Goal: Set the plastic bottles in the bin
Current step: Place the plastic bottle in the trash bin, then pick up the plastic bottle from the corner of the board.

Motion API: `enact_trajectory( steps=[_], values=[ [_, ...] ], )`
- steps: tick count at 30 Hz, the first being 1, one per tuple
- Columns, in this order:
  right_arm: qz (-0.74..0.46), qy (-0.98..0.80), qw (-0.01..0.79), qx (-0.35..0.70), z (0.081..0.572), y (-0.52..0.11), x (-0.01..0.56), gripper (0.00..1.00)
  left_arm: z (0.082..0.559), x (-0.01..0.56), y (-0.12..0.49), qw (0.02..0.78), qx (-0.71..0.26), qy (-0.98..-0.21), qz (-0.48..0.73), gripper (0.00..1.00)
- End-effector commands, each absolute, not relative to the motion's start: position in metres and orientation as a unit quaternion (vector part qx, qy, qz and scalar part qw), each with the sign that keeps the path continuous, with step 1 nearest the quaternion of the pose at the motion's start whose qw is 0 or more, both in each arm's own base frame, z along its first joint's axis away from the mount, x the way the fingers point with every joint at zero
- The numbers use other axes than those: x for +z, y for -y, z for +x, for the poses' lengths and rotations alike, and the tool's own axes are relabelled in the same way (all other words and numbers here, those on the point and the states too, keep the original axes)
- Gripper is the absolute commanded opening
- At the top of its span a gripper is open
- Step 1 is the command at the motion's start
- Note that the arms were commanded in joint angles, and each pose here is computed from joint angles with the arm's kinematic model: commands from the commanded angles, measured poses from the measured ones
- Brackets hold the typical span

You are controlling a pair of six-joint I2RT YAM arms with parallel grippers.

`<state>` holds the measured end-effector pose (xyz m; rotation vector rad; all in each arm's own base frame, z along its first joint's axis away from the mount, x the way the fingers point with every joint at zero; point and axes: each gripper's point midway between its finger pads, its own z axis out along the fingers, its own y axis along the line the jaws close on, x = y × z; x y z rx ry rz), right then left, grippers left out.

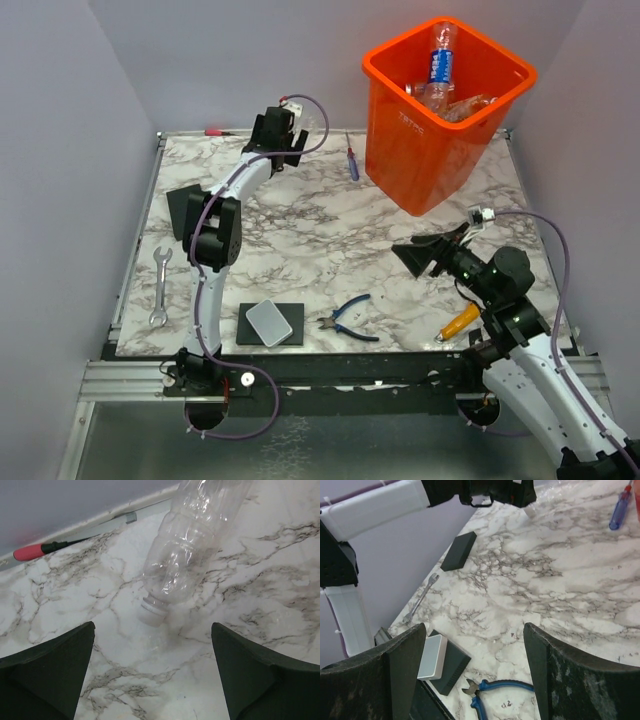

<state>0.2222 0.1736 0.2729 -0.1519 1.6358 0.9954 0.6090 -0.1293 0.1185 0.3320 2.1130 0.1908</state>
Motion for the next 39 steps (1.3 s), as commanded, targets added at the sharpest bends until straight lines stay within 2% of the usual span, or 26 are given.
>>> enact_trajectory(
  steps=[1, 10, 19, 23, 27, 35, 39],
  values=[
    [-0.065, -0.702, 0.557, 0.439, 0.214, -0.177, 0.257, 0.82, 0.625, 0.117, 0.149, 0.481, 0.084, -0.851, 0.193, 0.99],
    [-0.059, -0.716, 0.557, 0.416, 0.217, -0.171, 0.243, 0.82, 0.637, 0.061, 0.146, 0.462, 0.108, -0.863, 0.177, 0.99],
    [-0.051, -0.725, 0.552, 0.408, 0.224, -0.171, 0.236, 0.82, 0.639, 0.038, 0.136, 0.453, 0.133, -0.866, 0.162, 0.99],
    [-0.047, -0.727, 0.549, 0.409, 0.227, -0.172, 0.233, 0.82, 0.641, 0.032, 0.137, 0.453, 0.122, -0.868, 0.16, 0.93],
    [-0.044, -0.73, 0.547, 0.407, 0.23, -0.173, 0.232, 0.82, 0.638, 0.021, 0.142, 0.446, 0.104, -0.873, 0.167, 0.8],
    [-0.039, -0.729, 0.545, 0.412, 0.23, -0.173, 0.237, 0.82, 0.631, 0.028, 0.149, 0.448, 0.079, -0.875, 0.162, 0.35],
    [-0.048, -0.722, 0.553, 0.414, 0.226, -0.173, 0.252, 0.82, 0.624, 0.061, 0.152, 0.474, 0.057, -0.866, 0.147, 0.23]
  ],
)
